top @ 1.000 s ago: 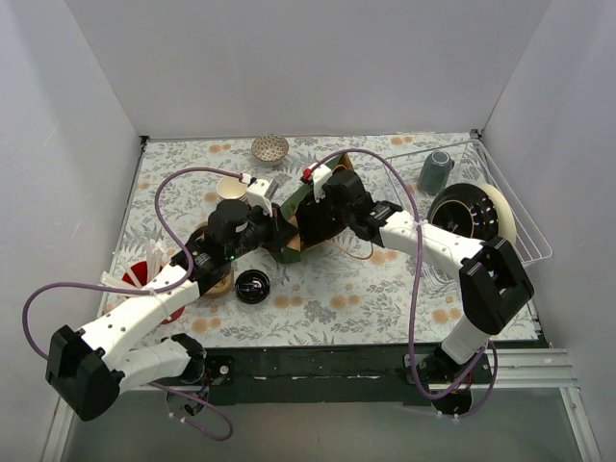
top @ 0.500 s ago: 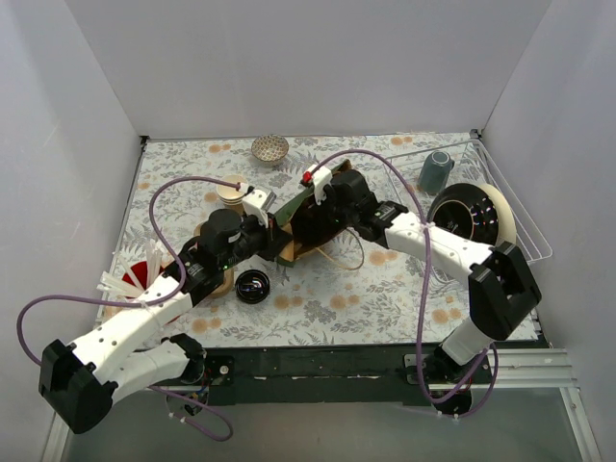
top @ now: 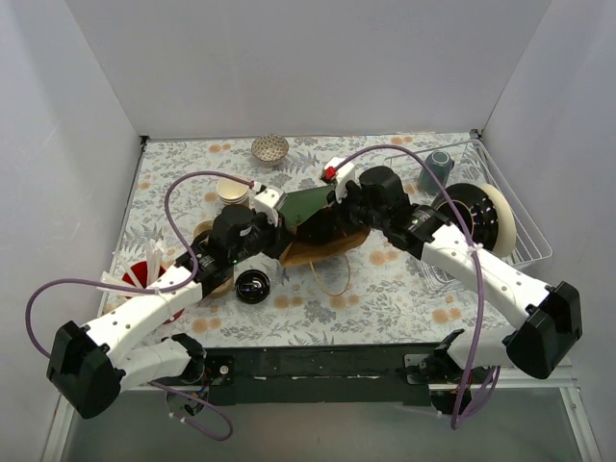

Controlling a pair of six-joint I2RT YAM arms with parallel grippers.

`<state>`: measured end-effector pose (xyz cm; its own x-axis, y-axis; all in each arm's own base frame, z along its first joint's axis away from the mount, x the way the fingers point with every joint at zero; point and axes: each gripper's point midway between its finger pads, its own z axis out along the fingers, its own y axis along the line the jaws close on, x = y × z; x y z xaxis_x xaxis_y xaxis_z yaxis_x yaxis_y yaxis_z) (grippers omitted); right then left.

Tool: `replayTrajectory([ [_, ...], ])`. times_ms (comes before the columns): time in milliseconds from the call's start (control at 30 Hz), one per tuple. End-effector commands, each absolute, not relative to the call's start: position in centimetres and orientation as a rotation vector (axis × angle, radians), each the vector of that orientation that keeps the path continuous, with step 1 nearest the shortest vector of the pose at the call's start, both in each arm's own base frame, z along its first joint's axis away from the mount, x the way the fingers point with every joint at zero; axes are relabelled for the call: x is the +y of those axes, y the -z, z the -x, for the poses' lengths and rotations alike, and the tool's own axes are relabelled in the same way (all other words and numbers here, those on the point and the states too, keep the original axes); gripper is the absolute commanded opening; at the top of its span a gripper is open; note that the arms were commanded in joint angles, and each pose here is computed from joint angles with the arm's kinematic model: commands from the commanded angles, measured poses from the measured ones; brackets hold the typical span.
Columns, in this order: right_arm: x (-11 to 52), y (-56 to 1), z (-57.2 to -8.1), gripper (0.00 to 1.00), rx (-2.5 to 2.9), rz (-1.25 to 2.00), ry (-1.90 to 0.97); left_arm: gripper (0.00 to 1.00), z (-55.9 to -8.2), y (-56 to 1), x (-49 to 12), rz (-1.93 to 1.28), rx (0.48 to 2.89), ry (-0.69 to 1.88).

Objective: Pack the takeout coffee

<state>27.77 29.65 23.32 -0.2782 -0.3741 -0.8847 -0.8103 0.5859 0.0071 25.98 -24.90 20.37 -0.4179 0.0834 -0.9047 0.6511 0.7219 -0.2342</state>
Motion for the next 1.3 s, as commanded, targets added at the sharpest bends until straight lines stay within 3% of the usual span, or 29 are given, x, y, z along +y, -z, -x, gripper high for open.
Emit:
replayTrajectory([
  [0, 29.0, -29.4, -26.4, 0.01, 1.808, 0.904, -0.650, 0.00, -27.7, -23.2, -25.3, -0.511, 1.881, 0.687],
  [500, 26.8, -41.2, -15.0, 0.01, 1.711, 0.683, -1.236, 0.00, -32.5, -24.8, -24.3, -0.304, 2.032, 0.482],
  [833, 24.9, -32.3, -8.4, 0.01, 1.932, 0.662, -1.503, 0.00, -32.2, -24.0, -24.0, -0.188, 2.168, 0.480],
  [1267, 27.0, -20.4, -10.1, 0.01, 2.104, 0.600, -1.544, 0.00, -33.7, -24.0, -21.8, 0.082, 2.307, 0.310],
])
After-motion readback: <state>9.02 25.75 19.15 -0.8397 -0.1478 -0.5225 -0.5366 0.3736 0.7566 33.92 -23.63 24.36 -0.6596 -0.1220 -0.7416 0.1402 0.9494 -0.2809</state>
